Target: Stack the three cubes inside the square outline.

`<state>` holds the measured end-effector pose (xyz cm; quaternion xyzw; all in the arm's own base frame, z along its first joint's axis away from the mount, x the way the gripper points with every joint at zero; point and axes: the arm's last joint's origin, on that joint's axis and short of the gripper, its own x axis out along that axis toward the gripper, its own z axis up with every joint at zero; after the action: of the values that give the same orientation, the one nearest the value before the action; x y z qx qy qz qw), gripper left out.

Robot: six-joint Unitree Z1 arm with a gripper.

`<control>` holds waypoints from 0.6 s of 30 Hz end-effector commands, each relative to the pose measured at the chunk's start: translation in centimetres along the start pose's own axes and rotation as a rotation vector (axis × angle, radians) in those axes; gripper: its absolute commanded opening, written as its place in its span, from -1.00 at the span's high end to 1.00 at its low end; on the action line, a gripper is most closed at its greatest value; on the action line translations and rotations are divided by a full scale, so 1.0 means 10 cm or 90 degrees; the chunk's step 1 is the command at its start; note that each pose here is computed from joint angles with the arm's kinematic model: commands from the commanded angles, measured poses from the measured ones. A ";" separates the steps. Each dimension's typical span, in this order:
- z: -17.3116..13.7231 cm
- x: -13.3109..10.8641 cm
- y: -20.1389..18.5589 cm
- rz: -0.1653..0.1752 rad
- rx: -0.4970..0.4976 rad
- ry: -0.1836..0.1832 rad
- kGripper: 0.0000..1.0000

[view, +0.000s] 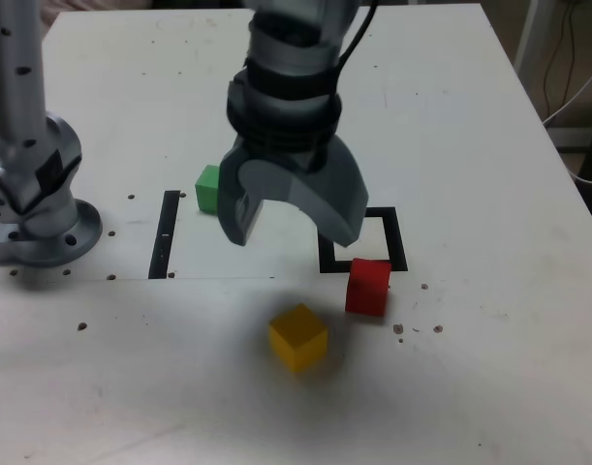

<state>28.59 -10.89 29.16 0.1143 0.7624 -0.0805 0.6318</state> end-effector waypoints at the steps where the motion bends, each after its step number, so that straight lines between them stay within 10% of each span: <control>1: 0.05 0.00 0.00 0.002 0.000 0.005 -0.98; 18: 0.55 0.16 -0.05 0.012 0.010 0.027 -0.98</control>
<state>33.02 -12.52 26.64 0.1250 0.7753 -0.0767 0.6143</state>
